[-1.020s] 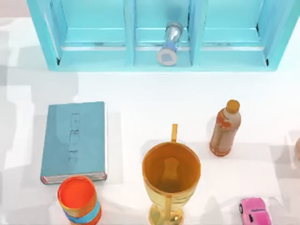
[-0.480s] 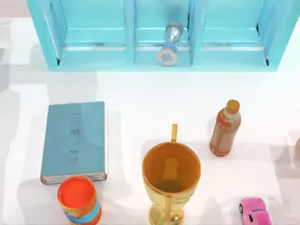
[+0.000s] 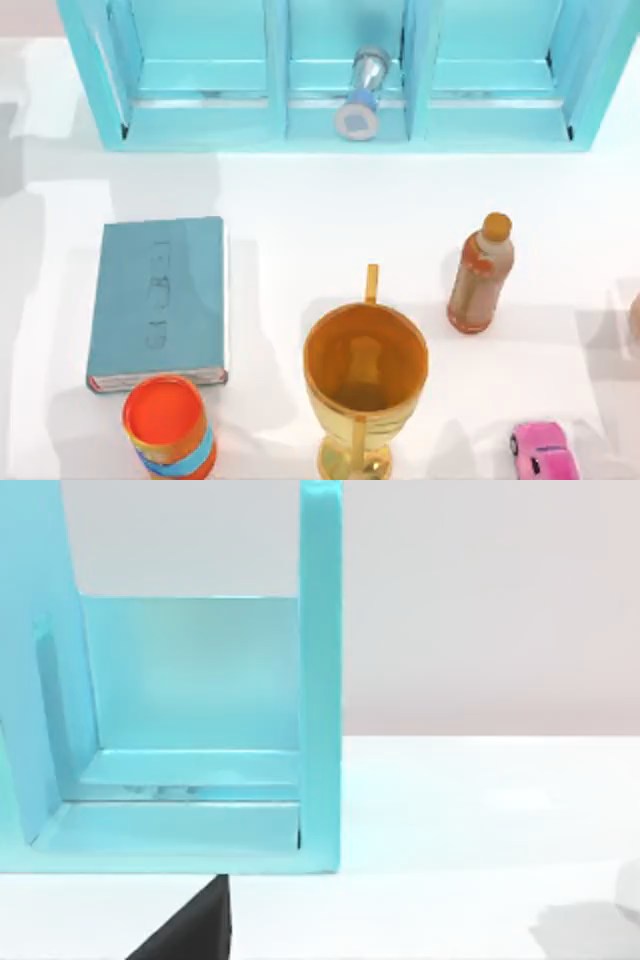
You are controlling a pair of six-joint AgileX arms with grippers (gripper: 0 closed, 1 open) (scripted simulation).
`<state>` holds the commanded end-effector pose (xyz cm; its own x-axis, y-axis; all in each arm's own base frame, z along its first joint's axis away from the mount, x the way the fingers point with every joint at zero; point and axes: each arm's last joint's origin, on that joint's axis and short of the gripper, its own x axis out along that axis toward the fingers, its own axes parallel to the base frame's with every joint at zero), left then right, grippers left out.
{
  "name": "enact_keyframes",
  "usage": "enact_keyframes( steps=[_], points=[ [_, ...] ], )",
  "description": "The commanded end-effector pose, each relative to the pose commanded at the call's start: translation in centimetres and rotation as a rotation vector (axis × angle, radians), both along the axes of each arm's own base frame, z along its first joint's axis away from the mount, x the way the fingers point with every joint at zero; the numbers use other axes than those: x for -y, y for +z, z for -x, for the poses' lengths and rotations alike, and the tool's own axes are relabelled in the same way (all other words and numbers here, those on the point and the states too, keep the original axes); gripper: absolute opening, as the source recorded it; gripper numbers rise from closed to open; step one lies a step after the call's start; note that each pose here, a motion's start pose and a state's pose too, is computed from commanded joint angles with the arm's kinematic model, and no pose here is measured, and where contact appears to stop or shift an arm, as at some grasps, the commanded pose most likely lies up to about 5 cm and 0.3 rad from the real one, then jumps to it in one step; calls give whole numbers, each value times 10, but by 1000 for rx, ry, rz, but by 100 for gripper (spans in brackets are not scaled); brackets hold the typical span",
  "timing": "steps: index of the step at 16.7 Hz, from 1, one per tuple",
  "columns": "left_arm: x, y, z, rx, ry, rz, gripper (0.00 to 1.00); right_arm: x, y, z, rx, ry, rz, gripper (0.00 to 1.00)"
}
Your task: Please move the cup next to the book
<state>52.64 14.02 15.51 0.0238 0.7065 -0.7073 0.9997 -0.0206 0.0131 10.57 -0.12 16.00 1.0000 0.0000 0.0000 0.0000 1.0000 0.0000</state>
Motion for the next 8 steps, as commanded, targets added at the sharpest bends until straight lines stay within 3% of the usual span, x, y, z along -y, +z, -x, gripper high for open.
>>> enact_keyframes(
  steps=[4,8],
  points=[
    [26,19,6,93,67,83,0,0,0,0,0,0,0,100],
    [65,48,29,252,252,230,0,0,0,0,0,0,0,100]
  ],
)
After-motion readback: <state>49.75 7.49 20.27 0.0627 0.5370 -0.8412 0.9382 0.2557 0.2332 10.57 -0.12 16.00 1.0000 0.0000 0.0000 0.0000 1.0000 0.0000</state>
